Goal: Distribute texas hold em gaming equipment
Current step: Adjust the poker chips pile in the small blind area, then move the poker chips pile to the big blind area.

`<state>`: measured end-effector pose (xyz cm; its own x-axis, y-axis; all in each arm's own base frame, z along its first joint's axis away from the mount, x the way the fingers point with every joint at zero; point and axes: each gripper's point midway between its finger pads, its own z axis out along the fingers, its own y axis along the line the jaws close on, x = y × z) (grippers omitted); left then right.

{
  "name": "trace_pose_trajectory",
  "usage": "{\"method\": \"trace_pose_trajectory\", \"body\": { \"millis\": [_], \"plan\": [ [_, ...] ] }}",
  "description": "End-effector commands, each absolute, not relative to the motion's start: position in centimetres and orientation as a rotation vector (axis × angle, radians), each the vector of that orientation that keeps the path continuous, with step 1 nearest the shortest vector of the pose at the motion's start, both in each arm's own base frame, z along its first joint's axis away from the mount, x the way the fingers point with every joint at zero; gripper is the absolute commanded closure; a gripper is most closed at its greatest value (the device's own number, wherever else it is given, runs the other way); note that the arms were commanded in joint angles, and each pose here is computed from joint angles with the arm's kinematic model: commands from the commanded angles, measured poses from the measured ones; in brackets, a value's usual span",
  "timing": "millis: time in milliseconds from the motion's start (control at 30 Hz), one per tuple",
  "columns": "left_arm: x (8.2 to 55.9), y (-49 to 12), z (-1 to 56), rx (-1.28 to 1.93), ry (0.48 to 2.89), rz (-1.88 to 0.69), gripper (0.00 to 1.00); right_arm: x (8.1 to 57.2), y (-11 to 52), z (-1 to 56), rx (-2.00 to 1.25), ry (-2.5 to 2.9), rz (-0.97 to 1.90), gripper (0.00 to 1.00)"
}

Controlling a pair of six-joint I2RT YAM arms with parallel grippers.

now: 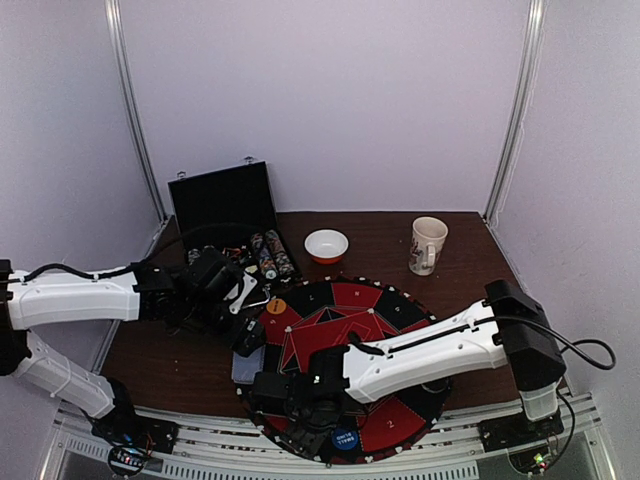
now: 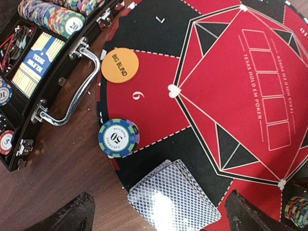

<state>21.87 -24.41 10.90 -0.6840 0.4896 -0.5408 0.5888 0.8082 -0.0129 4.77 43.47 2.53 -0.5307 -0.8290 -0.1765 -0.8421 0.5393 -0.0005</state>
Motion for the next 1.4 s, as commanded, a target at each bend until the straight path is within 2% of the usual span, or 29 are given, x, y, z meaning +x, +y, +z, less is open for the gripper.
{"method": "trace_pose_trajectory", "body": {
  "millis": [0, 133, 433, 667, 967, 1100, 1267, 1367],
  "plan": [
    [23.8, -24.2, 10.6, 0.764, 2.479, -0.213, 0.02, 5.9, 42.5, 5.1, -1.413, 2.583, 0.118, 0.14],
    [26.3, -23.6, 9.8, 0.701, 2.497, -0.187, 0.02, 6.3, 42.7, 7.5, -1.407, 2.552, 0.182, 0.01],
    [28.4, -24.1, 5.5, 0.757, 2.580, -0.166, 0.02, 9.4, 40.6, 12.0, -1.315, 2.484, 0.225, 0.00],
    [29.7, -24.0, 3.9, 0.763, 2.610, -0.160, 0.02, 12.4, 37.8, 12.2, -1.210, 2.505, 0.200, 0.00],
    [27.9, -24.5, 1.6, 0.845, 2.686, -0.227, 0.19, 13.8, 36.1, 11.1, -1.191, 2.530, 0.157, 0.00],
    [27.1, -23.4, 0.5, 0.861, 2.730, -0.170, 0.35, 14.3, 35.8, 10.8, -1.194, 2.534, 0.154, 0.00],
    [27.1, -24.1, 0.3, 0.889, 2.728, -0.198, 0.67, 14.8, 35.7, 10.7, -1.200, 2.536, 0.139, 0.00],
    [27.5, -24.2, 0.5, 0.895, 2.716, -0.189, 0.90, 15.0, 35.5, 10.8, -1.196, 2.532, 0.133, 0.00]
  ]
}}
